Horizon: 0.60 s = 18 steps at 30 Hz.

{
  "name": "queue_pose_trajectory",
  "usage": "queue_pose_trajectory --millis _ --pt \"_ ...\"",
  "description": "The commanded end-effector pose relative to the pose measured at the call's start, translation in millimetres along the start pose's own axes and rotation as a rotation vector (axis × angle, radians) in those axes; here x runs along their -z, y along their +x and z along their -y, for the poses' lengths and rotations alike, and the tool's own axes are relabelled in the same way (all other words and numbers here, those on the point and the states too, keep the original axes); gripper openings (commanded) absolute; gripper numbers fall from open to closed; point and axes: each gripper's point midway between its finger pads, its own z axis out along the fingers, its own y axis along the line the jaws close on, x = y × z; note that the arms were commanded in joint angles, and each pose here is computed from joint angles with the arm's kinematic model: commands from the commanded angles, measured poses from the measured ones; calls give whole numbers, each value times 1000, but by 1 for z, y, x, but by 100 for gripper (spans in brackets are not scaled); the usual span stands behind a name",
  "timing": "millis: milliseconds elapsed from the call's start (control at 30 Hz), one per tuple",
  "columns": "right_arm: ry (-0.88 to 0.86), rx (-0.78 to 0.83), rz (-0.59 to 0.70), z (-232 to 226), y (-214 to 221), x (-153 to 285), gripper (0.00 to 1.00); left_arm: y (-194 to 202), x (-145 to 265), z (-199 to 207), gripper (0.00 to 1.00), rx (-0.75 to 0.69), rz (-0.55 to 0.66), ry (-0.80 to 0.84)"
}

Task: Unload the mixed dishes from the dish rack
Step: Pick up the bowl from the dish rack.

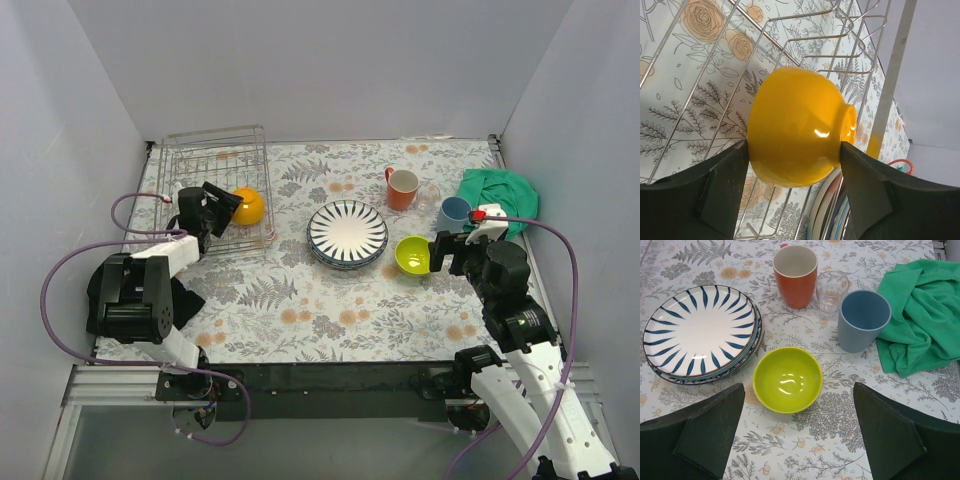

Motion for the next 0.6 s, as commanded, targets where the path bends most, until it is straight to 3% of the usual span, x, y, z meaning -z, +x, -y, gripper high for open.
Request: queue_pose_trajectory --millis 0,333,567 --pt "-22 6 57 -5 -19 0 97 -30 19 31 50 -82 89 54" --pt "-158 9 28 -29 -24 0 97 -67 65 80 42 -394 207 152" --pt "-274 8 -5 -51 -26 1 96 -60 96 126 42 -661 264 229"
